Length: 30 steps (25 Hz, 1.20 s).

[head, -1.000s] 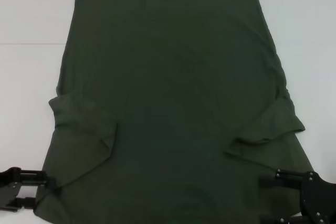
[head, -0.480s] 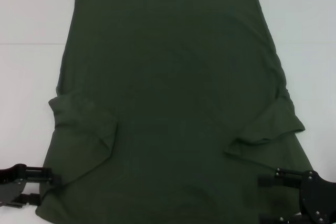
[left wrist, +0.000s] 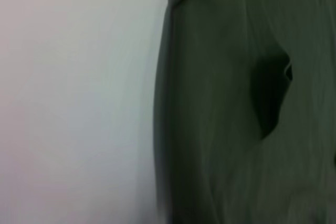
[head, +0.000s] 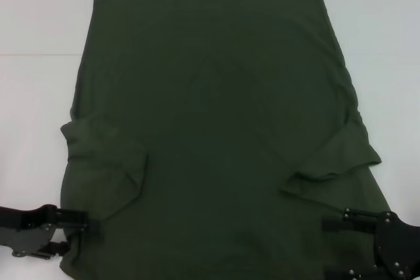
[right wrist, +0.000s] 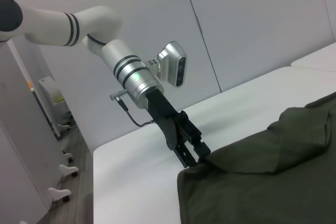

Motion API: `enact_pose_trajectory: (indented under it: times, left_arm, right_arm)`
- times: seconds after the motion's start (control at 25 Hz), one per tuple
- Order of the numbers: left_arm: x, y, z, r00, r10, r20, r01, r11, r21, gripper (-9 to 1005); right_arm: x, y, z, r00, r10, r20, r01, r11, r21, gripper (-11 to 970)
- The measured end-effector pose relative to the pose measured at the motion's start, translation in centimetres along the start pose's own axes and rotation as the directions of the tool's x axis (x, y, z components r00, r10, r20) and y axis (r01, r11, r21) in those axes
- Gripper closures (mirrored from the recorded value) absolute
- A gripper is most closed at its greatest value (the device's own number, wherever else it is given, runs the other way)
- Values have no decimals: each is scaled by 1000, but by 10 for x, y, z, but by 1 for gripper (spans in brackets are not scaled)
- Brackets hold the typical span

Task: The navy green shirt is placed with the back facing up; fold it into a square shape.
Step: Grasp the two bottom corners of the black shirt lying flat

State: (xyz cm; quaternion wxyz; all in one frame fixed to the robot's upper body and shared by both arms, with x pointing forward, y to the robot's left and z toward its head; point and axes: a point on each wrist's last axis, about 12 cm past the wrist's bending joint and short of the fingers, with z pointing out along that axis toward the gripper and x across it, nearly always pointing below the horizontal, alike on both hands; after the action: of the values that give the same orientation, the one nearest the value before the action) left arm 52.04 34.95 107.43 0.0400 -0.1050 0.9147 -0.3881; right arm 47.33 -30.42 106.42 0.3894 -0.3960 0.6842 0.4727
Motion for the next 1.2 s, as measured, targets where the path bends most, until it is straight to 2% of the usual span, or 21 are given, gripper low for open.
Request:
enact_pose_trajectory:
  times: [0.24,0.44,0.64,0.84,1.2]
  left_arm:
    - [-2,-3,2,1000,17,-13,-17,1000,-17,171]
    - [-4,-2,-6,1000,24,3,-23,999,-43,170]
    - [-8,-1,-14,999,34,-4,-35,993,-113,170]
    - [-11,-7,-17,998,51,-23,-55,982,-181,171]
    - [-10,-12,-9,997,55,-48,-62,983,-174,172]
  right_arm:
    - [-1,0,0,1000,-1,1,1,1000,1,34]
    - [-1,-1,0,1000,-5,3,5,1000,1,35]
    - [-1,-1,0,1000,-5,4,5,1000,2,35]
    - [-1,-1,0,1000,-6,5,6,1000,2,35]
    - [1,0,-1,1000,-3,7,3,1000,6,35]
